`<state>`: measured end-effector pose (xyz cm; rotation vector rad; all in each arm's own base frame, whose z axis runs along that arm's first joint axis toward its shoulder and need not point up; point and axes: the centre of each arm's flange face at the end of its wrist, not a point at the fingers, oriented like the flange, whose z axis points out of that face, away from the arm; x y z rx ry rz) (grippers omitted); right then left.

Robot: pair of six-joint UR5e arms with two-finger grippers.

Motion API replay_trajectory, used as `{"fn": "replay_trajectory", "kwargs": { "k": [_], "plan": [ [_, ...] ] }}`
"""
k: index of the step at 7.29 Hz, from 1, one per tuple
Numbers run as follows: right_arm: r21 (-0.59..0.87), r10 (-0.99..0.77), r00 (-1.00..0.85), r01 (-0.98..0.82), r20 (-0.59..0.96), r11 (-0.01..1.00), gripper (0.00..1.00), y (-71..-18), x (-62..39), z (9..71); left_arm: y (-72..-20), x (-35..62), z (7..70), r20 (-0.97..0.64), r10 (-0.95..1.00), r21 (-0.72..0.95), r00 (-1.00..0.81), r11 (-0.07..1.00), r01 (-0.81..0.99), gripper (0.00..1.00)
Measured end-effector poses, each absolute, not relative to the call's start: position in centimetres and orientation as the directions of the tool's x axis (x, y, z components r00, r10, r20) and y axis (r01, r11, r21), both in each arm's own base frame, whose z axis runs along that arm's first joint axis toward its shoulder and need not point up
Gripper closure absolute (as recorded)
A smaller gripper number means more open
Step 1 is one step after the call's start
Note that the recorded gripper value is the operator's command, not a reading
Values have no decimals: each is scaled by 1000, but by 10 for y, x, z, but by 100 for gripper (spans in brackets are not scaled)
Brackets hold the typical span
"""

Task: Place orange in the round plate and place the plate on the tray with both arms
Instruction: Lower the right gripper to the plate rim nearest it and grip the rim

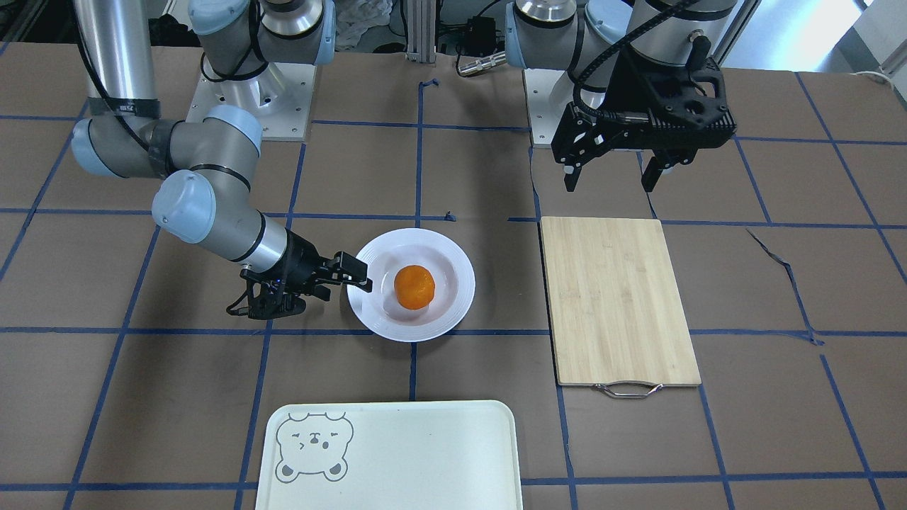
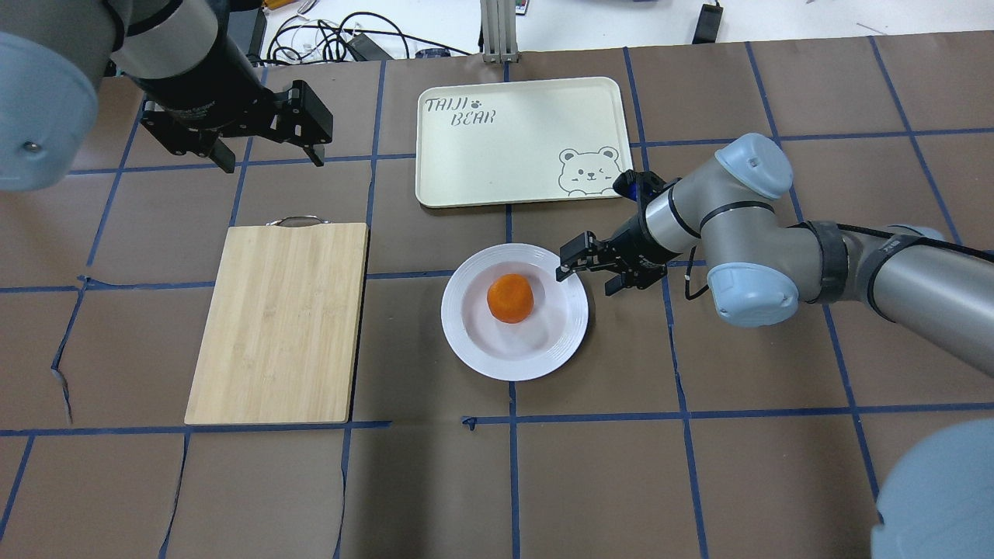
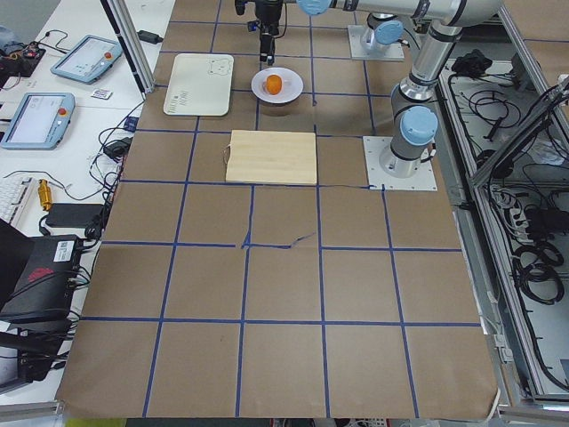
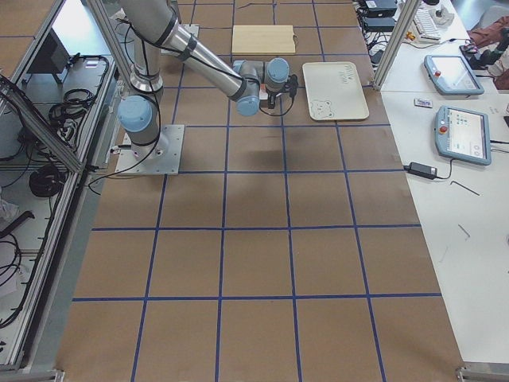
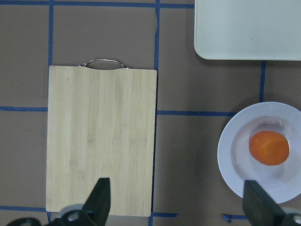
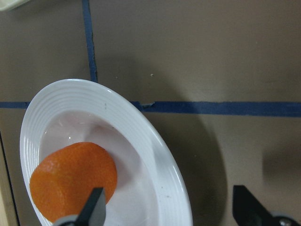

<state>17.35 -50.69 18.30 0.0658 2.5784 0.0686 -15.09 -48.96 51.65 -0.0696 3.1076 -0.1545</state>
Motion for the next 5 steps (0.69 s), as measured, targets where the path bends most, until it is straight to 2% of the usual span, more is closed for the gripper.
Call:
{"fn": "replay_trajectory", "kwargs": {
  "k": [3, 5],
  "plan": [
    [108, 85, -814, 27, -575, 994, 26, -502, 182, 163, -489, -151, 517, -27, -44, -101, -999, 994, -41, 0],
    [128, 96, -802, 25, -590, 991, 30, -499, 185, 156, -489, -151, 517, -26, -44, -101, -999, 994, -41, 0]
  ]
}}
